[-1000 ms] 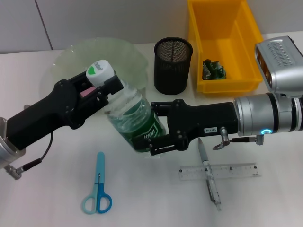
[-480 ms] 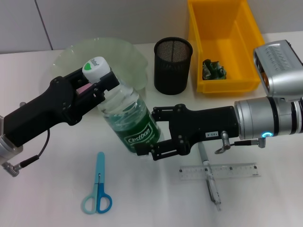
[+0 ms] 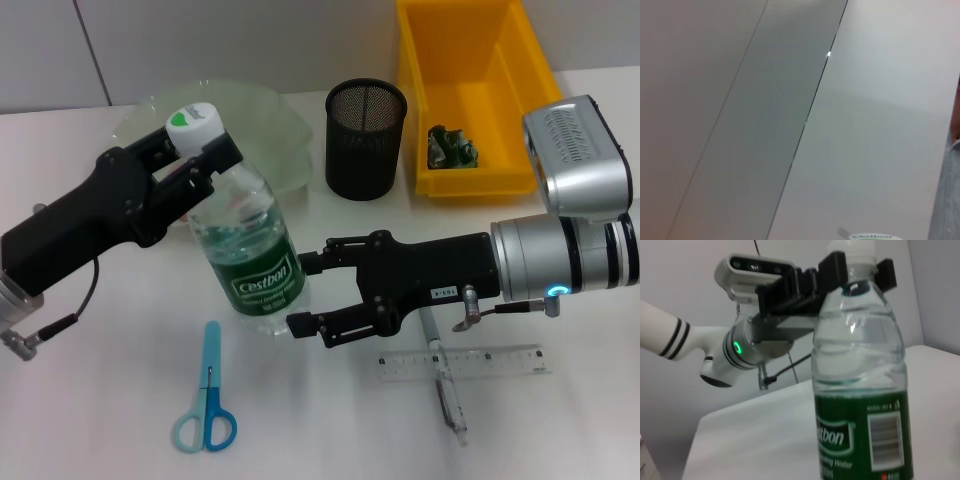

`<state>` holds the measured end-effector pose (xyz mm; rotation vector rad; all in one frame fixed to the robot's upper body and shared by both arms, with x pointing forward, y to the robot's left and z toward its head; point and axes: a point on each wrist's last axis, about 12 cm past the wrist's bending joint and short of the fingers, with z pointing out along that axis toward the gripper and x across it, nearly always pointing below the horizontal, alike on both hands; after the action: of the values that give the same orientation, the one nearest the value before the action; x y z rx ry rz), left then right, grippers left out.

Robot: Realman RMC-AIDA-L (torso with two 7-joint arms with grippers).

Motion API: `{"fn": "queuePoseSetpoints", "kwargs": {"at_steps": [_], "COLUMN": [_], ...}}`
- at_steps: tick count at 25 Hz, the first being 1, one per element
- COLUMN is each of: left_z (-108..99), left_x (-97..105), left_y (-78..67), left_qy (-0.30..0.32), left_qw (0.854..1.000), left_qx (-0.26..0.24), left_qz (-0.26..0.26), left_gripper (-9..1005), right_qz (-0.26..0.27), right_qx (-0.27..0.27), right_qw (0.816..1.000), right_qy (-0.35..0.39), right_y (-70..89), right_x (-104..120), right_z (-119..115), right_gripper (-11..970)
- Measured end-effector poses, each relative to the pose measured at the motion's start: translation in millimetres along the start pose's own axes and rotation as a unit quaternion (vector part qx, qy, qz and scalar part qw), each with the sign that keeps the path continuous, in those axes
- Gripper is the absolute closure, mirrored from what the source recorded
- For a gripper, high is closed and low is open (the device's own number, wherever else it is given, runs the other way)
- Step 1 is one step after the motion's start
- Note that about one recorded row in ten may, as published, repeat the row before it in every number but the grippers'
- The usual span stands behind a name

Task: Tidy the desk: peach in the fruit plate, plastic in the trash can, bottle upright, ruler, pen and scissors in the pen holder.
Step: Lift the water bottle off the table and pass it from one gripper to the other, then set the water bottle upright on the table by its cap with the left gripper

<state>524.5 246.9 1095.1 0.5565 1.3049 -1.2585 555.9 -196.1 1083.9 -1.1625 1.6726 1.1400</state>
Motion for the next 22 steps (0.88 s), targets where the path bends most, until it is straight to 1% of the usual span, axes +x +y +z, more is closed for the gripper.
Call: {"fn": "queuePoseSetpoints", "kwargs": {"at_steps": [5, 11, 17, 22], "left_z": [-6.8, -23.7, -41.0, -49.4], "left_x": [-5.3, -9.5, -7.8, -5.7], "left_y": [4.1, 10.4, 16.0, 21.8], "left_qy": [-0.003, -0.009, -0.007, 0.002], "left_qw": [1.0, 0.995, 0.984, 0.974], "left_qx": [-0.019, -0.07, -0.13, -0.172], "left_qz": [0.022, 0.075, 0.125, 0.148], "left_gripper": [564, 563, 563, 563], "right_qz": [0.003, 0.004, -0.005, -0.022], "right_qx": [0.019, 0.061, 0.09, 0.101], "right_qw": [1.0, 0.998, 0.996, 0.995], "right_qy": [0.006, 0.011, 0.004, -0.008], "right_y": [-3.0, -9.8, -11.9, -9.8], "right_x": [4.0, 10.8, 17.6, 22.3], "right_z": [-1.2, -5.1, -9.0, -12.2], "right_gripper": [149, 149, 149, 149]}}
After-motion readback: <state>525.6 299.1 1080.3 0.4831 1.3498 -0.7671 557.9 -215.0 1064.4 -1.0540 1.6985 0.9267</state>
